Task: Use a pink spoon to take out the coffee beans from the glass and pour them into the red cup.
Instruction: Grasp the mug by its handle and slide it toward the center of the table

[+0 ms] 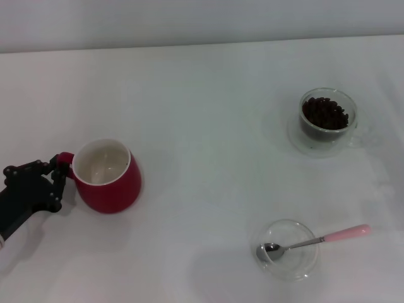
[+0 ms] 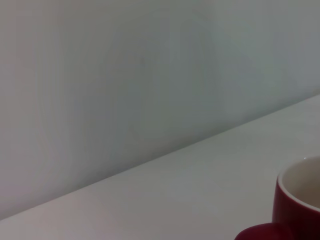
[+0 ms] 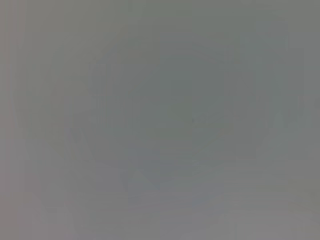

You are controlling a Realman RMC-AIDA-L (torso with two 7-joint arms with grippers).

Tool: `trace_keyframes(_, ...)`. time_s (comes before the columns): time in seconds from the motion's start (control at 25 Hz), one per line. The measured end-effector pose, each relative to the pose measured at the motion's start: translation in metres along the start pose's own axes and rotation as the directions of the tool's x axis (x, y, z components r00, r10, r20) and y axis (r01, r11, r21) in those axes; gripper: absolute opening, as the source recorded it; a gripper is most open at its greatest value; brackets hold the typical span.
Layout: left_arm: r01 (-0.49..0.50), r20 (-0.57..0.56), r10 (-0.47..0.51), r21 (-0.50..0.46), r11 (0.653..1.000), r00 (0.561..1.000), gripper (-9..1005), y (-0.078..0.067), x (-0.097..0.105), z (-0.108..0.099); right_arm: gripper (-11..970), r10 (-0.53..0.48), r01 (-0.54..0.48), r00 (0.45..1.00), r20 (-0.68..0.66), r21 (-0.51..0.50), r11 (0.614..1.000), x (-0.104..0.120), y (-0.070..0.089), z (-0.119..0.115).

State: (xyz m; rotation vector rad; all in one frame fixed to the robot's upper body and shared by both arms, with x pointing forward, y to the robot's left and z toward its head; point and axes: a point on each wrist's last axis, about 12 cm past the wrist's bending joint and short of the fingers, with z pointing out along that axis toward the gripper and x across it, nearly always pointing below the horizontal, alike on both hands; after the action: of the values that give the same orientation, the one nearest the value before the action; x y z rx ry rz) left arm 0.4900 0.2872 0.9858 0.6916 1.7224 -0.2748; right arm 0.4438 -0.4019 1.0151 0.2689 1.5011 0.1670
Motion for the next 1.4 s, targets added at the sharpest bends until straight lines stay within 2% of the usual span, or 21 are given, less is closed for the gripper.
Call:
trace_keyframes(0.16,0.009,0.005,-0.009,0.007,1.000,1.000,90,-0.003,-0.001,0.002,867,0.000,0.000,1.000,0.000,-0.001,1.000,0.000,0.000,0.000)
trace_keyframes(0.52,0.017,0.009,-0.018,0.046,0.999,1.000,90,-0.011,-0.007,0.017,867,0.000,0.000,1.000,0.003,-0.007,1.000,-0.001,0.001,0.003)
trace_keyframes(0.92,-0.017,-0.045,0.024,0.152,0.988,0.999,91,-0.027,-0.019,0.049,867,-0.005,0.005,1.000,0.005,-0.009,1.000,-0.001,0.001,0.003)
trace_keyframes(1.4,-0.056,-0.005,0.059,0.237,0.970,0.998,90,-0.040,-0.040,0.074,866,-0.008,0.008,1.000,0.006,-0.009,1.000,-0.002,0.001,0.004)
